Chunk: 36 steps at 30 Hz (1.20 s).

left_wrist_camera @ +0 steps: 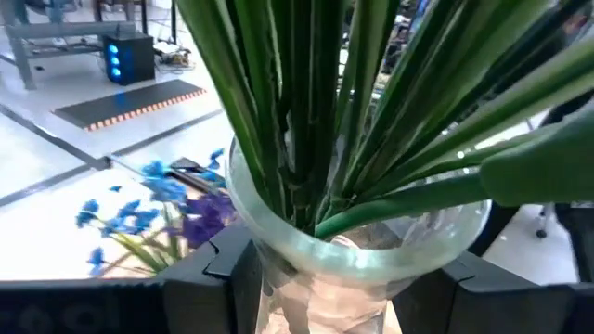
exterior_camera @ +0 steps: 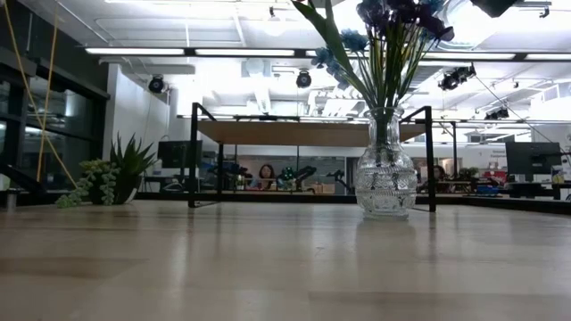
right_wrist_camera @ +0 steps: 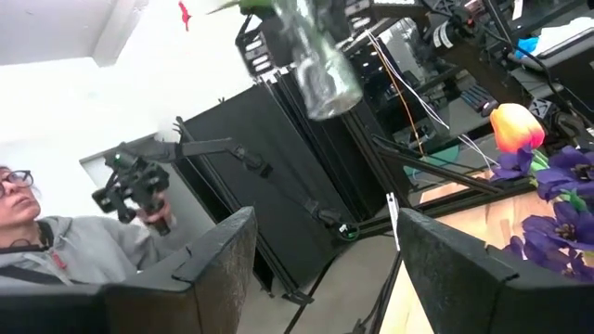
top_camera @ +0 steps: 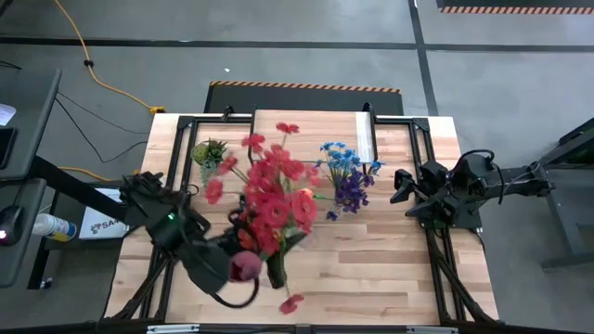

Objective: Pick and place flowers into a vace then onto a shelf
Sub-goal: Put the bottom transparent vase with flowers on the shelf

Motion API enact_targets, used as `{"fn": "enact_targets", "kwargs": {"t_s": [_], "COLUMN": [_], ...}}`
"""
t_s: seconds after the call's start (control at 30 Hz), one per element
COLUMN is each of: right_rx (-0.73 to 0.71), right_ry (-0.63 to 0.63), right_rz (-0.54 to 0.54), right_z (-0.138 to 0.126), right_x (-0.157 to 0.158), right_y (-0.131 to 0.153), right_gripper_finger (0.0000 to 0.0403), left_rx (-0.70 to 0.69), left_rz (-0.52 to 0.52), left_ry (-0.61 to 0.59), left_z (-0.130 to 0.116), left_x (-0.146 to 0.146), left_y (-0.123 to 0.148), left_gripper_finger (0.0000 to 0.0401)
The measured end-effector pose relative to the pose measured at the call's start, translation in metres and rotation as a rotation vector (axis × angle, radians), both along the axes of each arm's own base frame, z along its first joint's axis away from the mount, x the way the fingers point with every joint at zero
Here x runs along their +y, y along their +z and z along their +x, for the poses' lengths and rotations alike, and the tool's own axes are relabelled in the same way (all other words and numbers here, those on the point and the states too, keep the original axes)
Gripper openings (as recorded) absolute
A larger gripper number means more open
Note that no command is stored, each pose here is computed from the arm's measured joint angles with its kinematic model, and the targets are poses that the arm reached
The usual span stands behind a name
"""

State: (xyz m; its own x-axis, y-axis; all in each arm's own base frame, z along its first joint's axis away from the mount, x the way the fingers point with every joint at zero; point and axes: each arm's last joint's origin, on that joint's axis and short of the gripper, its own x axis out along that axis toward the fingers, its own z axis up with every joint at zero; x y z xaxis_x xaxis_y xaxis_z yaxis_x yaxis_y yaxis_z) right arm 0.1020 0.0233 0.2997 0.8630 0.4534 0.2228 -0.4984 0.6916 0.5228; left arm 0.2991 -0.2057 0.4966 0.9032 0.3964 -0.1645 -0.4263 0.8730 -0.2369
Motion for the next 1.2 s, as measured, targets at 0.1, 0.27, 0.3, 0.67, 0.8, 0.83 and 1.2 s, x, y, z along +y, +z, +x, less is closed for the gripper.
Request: {"fn": "enact_targets", "kwargs": {"t_s": [0.1, 0.27, 0.3, 0.67, 0.8, 0.83, 1.2], "right_rx": [0.001, 0.006, 0.006, 0.007, 0.007, 0.008, 0.011], "right_ry": [0.0, 0.0, 0.0, 0.0, 0.0, 0.001, 0.002], "right_rz": [-0.001, -0.002, -0.002, 0.001, 0.001, 0.001, 0.008], "right_z": [0.0, 0.0, 0.0, 0.0, 0.0, 0.0, 0.0], "right_x": [0.0, 0.0, 0.0, 0.0, 0.0, 0.0, 0.0], "right_y": [0.0, -0.001, -0.001, -0.001, -0.001, -0.001, -0.001], "right_gripper_finger": [0.0252, 0.0252, 0.0252, 0.0252, 0.0252, 0.0252, 0.0252], "left_rx": [-0.003, -0.015, -0.011, 0.008, 0.023, 0.032, 0.118], "left_rz": [0.014, 0.037, 0.043, 0.114, 0.125, 0.129, 0.086], "left_ry": [0.022, 0.076, 0.079, 0.171, 0.202, 0.204, 0.213], "left_z": [-0.008, -0.024, -0.027, -0.038, -0.035, -0.035, -0.021], "left_x": [0.012, 0.035, 0.038, 0.093, 0.118, 0.124, 0.2], "left_y": [0.009, 0.025, 0.027, 0.049, 0.052, 0.052, 0.047], "left_gripper_finger": [0.021, 0.021, 0.021, 0.021, 0.021, 0.021, 0.021]}}
